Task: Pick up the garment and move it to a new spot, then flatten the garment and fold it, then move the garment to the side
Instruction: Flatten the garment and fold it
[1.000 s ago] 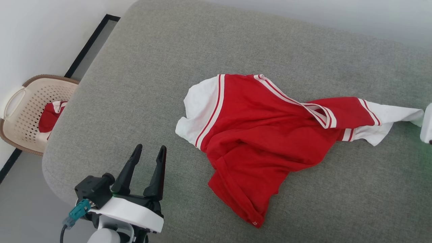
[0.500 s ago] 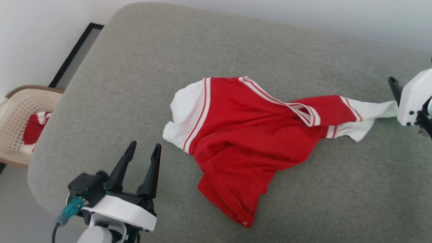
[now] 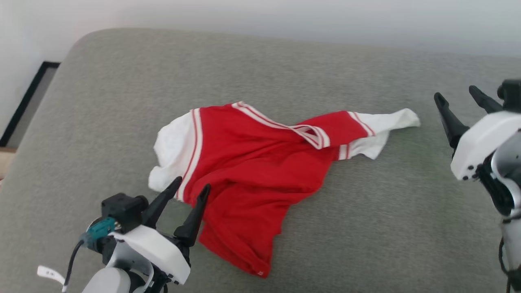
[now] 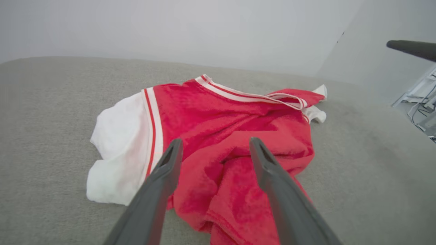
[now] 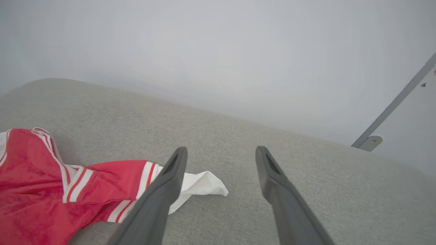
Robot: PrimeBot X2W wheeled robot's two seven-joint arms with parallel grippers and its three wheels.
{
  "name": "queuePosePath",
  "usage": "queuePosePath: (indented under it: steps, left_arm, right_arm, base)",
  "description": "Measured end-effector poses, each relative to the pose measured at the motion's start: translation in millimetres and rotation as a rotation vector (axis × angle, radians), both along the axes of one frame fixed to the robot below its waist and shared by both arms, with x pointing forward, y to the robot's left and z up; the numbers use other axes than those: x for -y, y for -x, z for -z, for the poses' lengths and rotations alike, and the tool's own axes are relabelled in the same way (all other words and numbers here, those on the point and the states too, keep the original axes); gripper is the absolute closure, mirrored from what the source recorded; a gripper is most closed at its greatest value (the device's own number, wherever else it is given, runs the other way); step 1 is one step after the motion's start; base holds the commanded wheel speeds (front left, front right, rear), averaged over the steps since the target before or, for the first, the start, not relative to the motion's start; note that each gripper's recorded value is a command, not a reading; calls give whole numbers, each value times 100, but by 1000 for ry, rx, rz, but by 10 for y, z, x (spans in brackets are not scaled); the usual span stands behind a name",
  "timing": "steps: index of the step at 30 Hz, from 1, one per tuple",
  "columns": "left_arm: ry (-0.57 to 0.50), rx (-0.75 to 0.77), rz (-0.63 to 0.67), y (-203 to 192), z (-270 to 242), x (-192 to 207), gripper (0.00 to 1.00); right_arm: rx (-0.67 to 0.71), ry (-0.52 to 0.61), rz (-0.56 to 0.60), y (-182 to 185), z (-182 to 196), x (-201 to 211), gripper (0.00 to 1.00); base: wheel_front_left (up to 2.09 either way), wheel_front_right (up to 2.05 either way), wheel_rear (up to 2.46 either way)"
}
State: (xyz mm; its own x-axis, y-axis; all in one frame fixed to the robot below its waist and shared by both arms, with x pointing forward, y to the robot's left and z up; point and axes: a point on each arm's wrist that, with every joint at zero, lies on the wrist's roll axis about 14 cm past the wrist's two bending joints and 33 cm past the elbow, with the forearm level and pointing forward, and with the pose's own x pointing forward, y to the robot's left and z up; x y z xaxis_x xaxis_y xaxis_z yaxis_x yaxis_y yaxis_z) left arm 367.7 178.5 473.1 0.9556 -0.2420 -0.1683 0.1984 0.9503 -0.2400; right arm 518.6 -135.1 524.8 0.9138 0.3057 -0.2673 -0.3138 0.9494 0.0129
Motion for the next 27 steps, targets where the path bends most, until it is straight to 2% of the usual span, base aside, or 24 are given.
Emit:
queuePosePath:
  steps: [7,16,23,27]
  left_arm:
    - [-32,-149,175,-111,123,397,0]
    - [-134,-331,372,-230,392,855,0]
    - [-266,-495,452,-222,771,989,0]
    - [-380,-575,479,-213,968,975,0]
  right_arm:
    - [75,-39,62,356,-38,238,0]
    - [142,-85,118,700,-40,392,0]
    - [152,-122,180,922,56,494,0]
    - [137,-137,204,983,115,524,0]
  base:
    - [0,0,0]
    - [0,0,0]
    - [0,0,0]
    - [0,0,0]
